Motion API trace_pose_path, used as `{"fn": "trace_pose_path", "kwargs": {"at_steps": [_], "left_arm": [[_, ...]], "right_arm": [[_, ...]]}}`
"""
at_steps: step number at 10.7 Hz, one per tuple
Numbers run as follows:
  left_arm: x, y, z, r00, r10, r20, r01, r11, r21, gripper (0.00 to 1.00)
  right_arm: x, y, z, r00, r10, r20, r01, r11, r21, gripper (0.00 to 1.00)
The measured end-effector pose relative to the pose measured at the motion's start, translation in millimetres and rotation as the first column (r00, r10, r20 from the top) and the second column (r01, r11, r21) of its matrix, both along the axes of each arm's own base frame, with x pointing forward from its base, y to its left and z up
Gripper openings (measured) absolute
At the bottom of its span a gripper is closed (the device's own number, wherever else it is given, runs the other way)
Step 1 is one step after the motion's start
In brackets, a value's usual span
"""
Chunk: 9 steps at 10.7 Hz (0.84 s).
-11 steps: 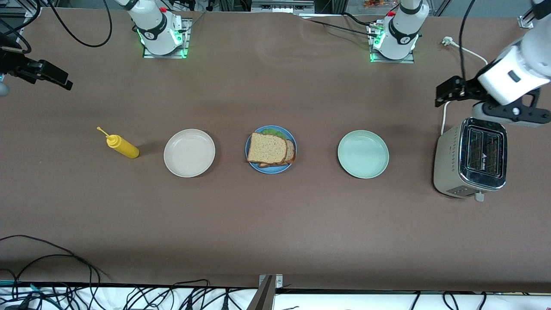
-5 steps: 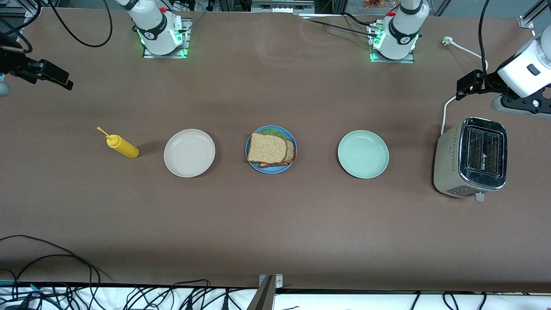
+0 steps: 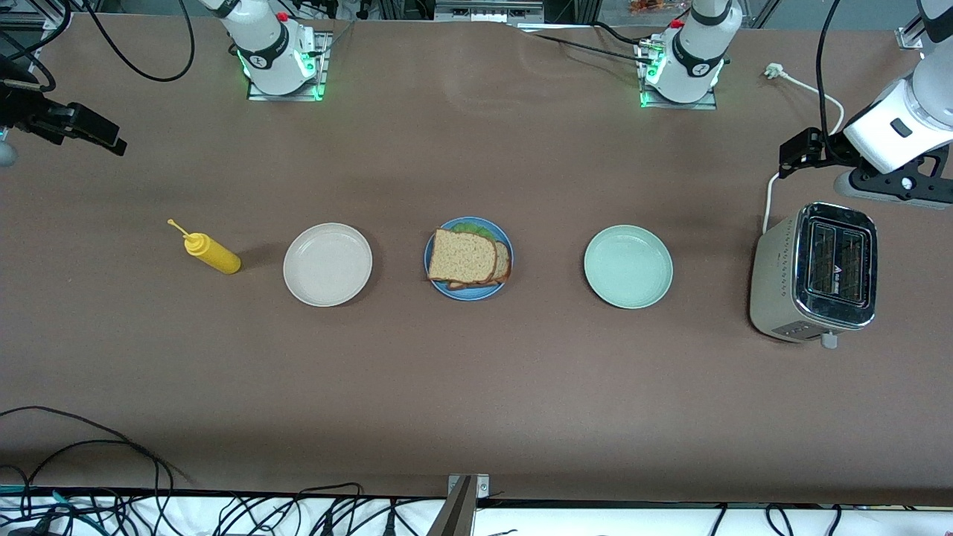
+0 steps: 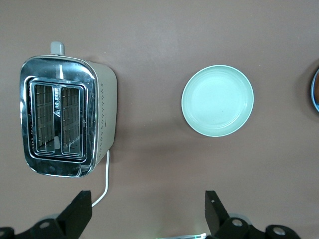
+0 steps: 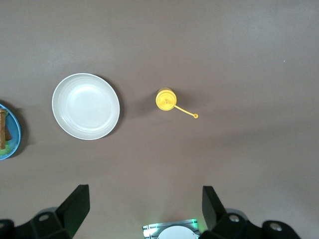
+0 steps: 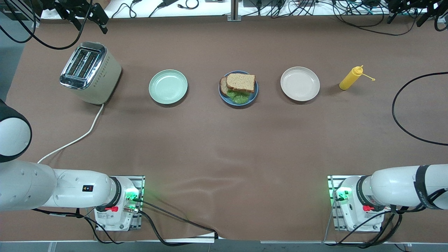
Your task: Make sandwich in blue plate with both arms
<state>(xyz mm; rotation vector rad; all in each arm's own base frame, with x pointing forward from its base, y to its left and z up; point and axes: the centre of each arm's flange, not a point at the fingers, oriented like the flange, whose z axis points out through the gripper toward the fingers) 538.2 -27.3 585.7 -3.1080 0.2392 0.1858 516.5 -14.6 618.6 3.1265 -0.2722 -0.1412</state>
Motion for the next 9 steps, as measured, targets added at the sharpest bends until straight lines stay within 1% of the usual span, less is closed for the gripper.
{"fn": "trace_pose_path", "kwargs": {"at_steps": [4,9], "left_arm": [[-1.0,1.6,3.2,1.000,0.003,0.009,-0.003,1.000,0.000,1.00],[3.7,2.3,5.3,0.999,0.004,0.048,-0.004,1.000,-0.003,1.00]], "right_arm": [[-0.4,0.0,0.0,1.000,0.000,-0.002,0.000,1.000,0.000,1.00],[-1.3,0.8,0.9,1.000,0.002,-0.004,-0.002,1.000,0.000,1.00]]}}
